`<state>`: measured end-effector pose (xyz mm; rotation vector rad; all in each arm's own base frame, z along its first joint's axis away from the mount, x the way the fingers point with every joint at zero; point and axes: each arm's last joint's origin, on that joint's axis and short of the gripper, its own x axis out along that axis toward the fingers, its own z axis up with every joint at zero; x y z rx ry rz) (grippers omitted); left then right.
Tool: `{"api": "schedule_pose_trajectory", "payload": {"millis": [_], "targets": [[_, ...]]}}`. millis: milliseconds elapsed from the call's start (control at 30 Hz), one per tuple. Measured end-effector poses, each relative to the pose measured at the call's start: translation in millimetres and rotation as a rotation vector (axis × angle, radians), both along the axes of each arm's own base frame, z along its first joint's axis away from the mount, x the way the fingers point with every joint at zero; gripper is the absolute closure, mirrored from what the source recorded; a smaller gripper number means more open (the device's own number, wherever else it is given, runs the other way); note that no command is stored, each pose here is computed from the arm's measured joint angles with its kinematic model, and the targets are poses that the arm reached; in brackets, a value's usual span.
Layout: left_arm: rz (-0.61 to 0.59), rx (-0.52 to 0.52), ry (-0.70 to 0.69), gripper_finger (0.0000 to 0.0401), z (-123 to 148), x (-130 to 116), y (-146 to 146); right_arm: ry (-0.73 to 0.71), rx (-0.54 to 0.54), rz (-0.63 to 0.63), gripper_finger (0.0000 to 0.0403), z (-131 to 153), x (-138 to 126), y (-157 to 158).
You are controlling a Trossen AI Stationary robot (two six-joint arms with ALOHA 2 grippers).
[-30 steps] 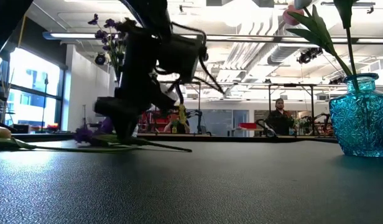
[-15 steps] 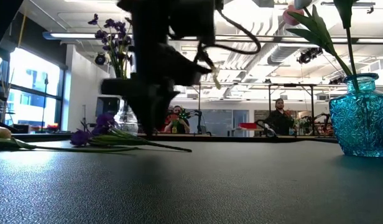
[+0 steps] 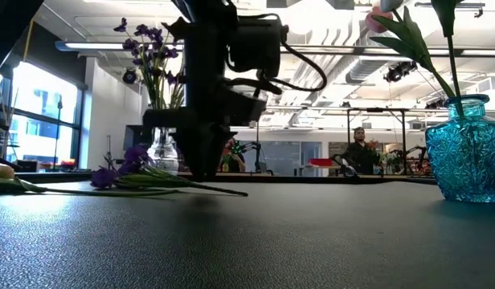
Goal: Sort flowers into vase by color
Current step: Put the violet flowers into the transparent white vase
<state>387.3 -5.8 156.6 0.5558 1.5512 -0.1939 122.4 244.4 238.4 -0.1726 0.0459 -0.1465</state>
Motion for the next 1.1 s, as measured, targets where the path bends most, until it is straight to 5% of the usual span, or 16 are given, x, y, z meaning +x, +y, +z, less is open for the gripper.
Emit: {"api": "schedule_pose_trajectory", "payload": {"millis": [267,500,600,900,1100], "targets": [[-0.052,0.035,0.077,0.0297,-16,-13,1,0.000,0.000,0.000,0.0210,0,0,0],[-0.126,0.099,0.094,0.0385,-17,-13,3,0.000,-0.001,0.000,0.0210,0,0,0],[-0.170,0.106,0.102,0.0391,-15,-11,2,0.000,0.000,0.000,0.0210,0,0,0],[-0.680,0.020,0.127,0.0396,-2,-7,-62,-0.002,0.012,0.000,0.0210,0,0,0],[-0.931,0.188,0.147,0.0396,-1,-13,-102,-0.003,0.018,-0.001,0.0210,0,0,0]]}}
